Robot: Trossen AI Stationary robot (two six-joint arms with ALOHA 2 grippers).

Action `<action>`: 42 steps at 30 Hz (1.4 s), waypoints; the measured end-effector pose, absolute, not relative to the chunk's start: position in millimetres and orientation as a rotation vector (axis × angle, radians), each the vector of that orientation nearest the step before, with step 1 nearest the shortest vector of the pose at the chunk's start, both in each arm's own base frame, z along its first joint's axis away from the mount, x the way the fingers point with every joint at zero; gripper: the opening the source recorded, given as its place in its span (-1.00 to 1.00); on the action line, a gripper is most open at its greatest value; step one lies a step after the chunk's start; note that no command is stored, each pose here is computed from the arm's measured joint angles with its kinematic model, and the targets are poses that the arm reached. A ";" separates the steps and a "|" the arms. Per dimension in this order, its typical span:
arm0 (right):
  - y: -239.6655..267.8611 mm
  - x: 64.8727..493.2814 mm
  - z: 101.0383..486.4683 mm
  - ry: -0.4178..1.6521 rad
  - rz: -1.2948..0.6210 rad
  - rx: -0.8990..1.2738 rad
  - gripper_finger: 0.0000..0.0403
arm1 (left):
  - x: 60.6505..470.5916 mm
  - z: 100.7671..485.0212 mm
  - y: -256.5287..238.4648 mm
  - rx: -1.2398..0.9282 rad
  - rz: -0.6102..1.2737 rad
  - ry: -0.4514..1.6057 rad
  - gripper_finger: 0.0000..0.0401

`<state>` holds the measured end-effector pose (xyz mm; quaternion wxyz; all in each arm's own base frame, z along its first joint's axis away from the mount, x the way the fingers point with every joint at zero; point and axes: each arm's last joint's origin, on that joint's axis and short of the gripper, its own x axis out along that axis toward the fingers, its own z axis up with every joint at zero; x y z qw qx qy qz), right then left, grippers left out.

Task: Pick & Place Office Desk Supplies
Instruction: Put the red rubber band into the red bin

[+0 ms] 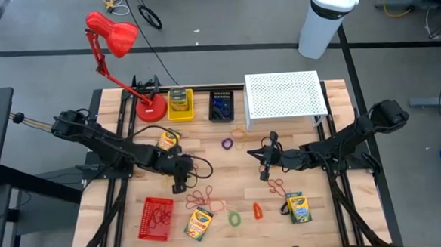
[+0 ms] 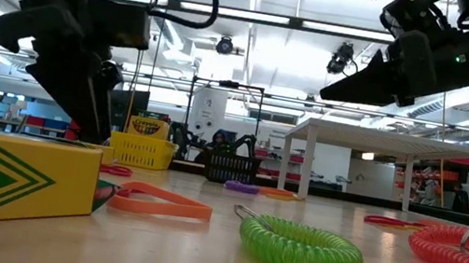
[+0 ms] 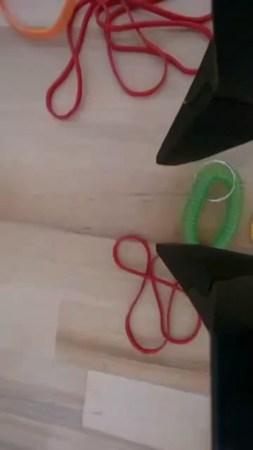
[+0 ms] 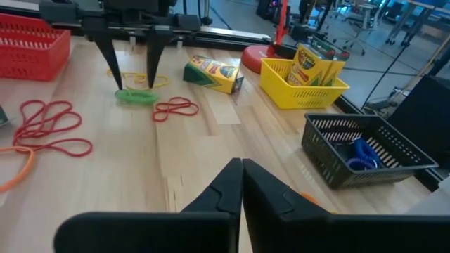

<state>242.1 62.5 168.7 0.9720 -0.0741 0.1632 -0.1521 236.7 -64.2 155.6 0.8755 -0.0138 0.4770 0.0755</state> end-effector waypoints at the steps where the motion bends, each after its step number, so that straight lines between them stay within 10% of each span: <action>1: 62.5 242.0 168.4 0.332 -0.307 -0.147 -0.89 | 236.6 155.7 -64.1 -0.035 0.162 0.996 0.05; 30: 62.7 241.8 167.5 0.337 -0.301 -0.128 -0.88 | 236.3 126.3 -81.1 -0.057 0.197 1.150 0.05; 42: 62.6 241.6 167.0 0.342 -0.301 -0.131 -0.88 | 253.0 150.6 -86.2 0.051 0.147 1.158 -0.87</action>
